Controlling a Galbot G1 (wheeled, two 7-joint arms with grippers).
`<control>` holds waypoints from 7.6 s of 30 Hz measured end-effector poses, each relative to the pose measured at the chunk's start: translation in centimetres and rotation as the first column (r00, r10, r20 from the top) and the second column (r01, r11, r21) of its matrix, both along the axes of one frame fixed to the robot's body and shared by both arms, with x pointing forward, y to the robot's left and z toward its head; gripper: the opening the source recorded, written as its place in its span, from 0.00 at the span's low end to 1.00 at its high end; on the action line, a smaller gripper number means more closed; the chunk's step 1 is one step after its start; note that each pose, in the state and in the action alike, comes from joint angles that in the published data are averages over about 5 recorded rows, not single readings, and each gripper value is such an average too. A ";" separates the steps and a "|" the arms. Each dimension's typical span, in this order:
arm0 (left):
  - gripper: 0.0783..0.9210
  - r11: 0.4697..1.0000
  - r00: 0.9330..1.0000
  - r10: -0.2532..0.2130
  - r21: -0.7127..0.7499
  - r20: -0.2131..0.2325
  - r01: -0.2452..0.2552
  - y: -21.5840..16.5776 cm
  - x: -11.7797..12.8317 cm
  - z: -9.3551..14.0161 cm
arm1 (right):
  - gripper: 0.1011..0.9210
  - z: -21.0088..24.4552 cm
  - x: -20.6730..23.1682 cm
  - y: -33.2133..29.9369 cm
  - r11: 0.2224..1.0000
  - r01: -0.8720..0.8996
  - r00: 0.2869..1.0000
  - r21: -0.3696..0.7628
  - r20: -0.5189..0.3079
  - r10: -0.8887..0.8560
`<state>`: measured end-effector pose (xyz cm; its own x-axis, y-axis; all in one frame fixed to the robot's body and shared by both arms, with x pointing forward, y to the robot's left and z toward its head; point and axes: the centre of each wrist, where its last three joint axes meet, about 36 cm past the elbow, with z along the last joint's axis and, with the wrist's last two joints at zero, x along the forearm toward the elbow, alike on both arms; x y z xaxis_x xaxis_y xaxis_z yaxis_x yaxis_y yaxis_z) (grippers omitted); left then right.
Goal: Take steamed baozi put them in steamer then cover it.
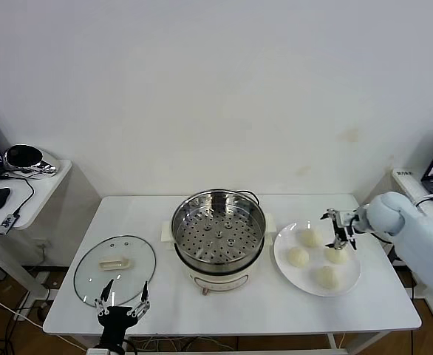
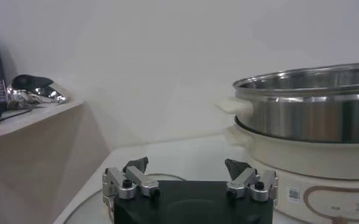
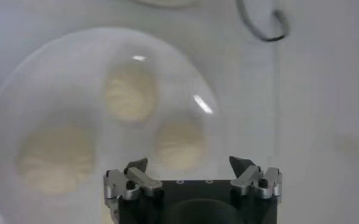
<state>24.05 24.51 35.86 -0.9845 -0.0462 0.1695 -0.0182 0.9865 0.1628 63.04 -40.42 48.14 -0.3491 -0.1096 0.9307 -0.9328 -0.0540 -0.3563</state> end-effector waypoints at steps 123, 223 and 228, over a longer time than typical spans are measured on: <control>0.88 0.997 0.994 0.053 0.059 0.098 -0.059 2.0 1.2 0.6 | 0.88 13.9 8.8 32.9 0.342 -0.913 0.361 -0.222 -0.052 0.931; 0.88 0.994 0.990 0.028 0.103 0.140 -0.043 2.8 1.4 1.9 | 0.64 10.7 0.6 8.9 0.998 -0.069 0.994 -0.011 -0.081 0.068; 0.88 0.995 0.990 0.024 0.096 0.138 -0.037 2.6 1.7 1.7 | 0.64 16.3 0.0 11.2 0.996 -0.082 0.996 0.020 -0.038 0.082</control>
<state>25.70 27.13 37.61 -0.9959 -0.0863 0.0267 -0.0768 0.9645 0.2527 63.01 -29.18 64.42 -0.3024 -0.1533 0.9408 -0.9385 -0.1249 -0.3220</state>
